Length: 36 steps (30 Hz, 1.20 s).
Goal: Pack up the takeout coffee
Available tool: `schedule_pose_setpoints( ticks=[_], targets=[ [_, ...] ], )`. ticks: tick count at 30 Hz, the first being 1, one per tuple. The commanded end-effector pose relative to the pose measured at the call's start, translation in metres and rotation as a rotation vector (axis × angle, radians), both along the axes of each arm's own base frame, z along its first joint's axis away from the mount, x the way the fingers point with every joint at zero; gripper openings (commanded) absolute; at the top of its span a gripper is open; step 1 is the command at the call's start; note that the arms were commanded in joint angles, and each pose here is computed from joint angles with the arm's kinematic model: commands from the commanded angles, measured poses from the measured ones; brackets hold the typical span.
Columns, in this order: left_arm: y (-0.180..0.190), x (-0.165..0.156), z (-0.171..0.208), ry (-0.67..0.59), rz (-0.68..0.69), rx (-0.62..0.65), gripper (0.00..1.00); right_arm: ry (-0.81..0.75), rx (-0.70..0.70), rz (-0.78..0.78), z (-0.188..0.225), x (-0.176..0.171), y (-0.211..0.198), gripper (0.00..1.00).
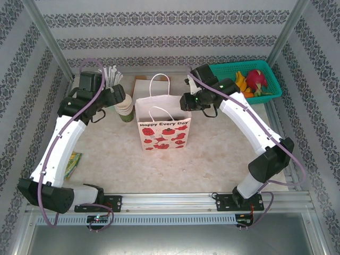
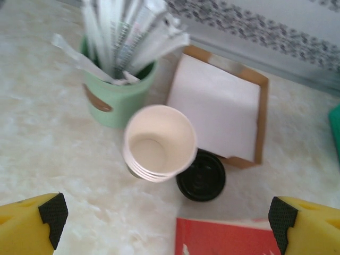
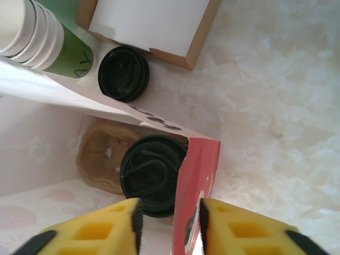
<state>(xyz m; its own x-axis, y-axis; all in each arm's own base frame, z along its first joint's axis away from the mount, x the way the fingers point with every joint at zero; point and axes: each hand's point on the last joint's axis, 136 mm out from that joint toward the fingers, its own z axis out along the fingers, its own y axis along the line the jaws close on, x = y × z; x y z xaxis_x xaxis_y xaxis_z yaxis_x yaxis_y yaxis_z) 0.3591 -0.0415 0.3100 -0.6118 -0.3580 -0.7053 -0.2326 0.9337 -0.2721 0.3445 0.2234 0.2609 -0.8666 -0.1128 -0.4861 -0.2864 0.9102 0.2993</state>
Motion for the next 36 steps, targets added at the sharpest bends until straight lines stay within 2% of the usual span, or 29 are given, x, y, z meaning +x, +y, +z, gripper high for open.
schedule_pose_setpoints(
  ticks=[1, 7, 9, 12, 16, 24, 28, 33, 36],
  targets=[
    [0.016, 0.016, -0.001, -0.02, 0.032, 0.044, 0.99, -0.154, 0.046, -0.027, 0.042, 0.006, -0.007, 0.43],
    [0.012, 0.047, -0.017, 0.015, -0.088, 0.091, 0.94, -0.425, 0.117, -0.132, 0.092, 0.028, -0.019, 0.73],
    [0.011, 0.058, -0.023, 0.03, -0.125, 0.123, 0.92, -0.487, 0.126, -0.203, 0.102, 0.033, -0.029, 0.98],
    [0.011, 0.071, -0.031, 0.06, -0.17, 0.182, 0.84, -0.544, 0.128, -0.277, 0.109, 0.031, -0.045, 0.98],
    [0.024, 0.087, -0.041, 0.098, -0.148, 0.272, 0.78, -0.578, 0.1, -0.337, 0.105, 0.02, -0.066, 0.98],
    [0.035, 0.114, -0.055, 0.185, -0.142, 0.365, 0.57, -0.569, 0.104, -0.387, 0.094, 0.003, -0.089, 0.98],
    [0.047, 0.115, -0.06, 0.244, -0.11, 0.429, 0.55, -0.578, 0.093, -0.392, 0.096, 0.001, -0.093, 0.98],
    [0.047, 0.116, -0.067, 0.258, -0.124, 0.436, 0.54, -0.584, 0.08, -0.401, 0.097, 0.0, -0.098, 0.98],
    [0.044, 0.12, -0.073, 0.271, -0.141, 0.433, 0.47, -0.584, 0.078, -0.401, 0.097, -0.001, -0.098, 0.98]
  ],
)
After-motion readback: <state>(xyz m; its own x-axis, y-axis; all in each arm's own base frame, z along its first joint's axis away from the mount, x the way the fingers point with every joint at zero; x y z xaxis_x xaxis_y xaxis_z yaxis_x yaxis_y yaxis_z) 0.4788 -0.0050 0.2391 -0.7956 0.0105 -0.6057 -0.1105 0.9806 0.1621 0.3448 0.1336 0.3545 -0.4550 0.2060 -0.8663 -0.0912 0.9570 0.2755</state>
